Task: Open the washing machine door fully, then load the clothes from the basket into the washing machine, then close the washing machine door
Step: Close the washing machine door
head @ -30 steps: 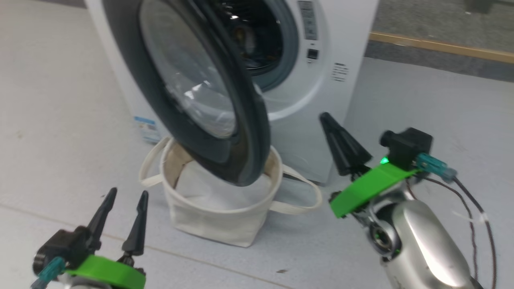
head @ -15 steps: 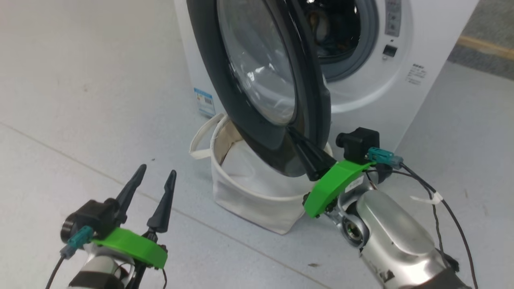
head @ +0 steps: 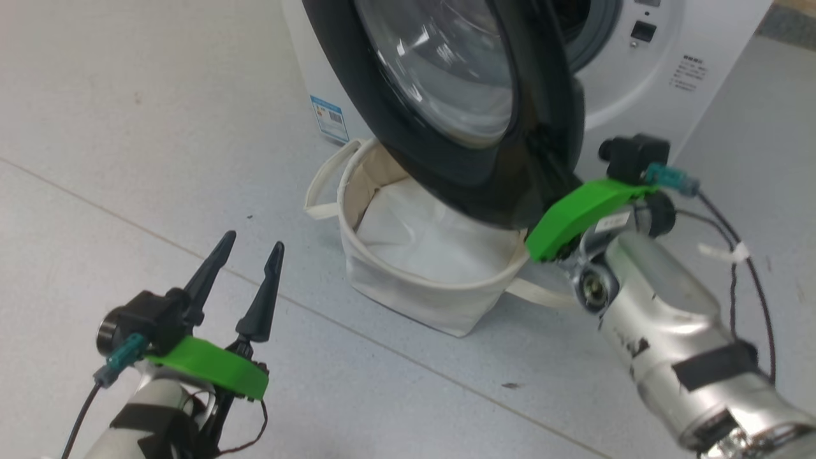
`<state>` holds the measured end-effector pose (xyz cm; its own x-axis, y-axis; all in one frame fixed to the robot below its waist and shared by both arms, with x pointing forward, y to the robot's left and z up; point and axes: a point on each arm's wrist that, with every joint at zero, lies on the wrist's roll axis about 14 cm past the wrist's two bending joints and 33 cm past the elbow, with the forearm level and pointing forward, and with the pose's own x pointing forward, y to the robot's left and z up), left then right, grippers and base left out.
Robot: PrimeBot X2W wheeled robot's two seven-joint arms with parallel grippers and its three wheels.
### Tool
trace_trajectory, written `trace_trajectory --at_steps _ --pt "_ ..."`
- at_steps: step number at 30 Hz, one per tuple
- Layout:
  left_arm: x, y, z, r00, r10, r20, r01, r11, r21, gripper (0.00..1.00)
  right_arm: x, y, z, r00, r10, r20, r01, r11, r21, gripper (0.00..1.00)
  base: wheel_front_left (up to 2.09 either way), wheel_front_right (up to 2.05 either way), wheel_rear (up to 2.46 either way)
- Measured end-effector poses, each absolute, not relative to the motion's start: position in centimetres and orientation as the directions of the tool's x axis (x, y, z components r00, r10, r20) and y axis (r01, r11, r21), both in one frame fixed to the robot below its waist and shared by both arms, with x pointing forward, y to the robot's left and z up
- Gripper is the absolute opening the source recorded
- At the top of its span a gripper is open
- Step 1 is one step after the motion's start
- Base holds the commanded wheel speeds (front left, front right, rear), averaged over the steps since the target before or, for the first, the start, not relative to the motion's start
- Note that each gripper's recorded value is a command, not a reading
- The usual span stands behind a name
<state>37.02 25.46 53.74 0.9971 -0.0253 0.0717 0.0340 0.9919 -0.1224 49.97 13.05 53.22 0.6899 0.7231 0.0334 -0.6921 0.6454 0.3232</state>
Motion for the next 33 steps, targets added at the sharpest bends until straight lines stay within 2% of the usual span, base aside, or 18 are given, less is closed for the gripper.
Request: trace_trajectory --at_steps 16,26,33 --pt "41.5 23.4 52.6 0.995 -0.084 0.054 0.090 0.986 -0.139 1.00 61.4 8.8 54.2 0.839 0.544 0.031 -0.515 0.774 0.369 0.00 0.00 0.00 0.00" --pt "43.3 22.7 50.8 0.995 -0.102 0.014 0.103 0.985 -0.140 1.00 65.0 7.0 51.3 0.880 0.475 -0.014 -0.435 0.817 0.378 0.00 0.00 0.00 0.00" --pt "43.3 22.6 50.6 0.995 -0.103 0.008 0.103 0.985 -0.140 1.00 65.4 7.0 50.6 0.885 0.466 -0.024 -0.423 0.822 0.381 0.00 0.00 0.00 0.00"
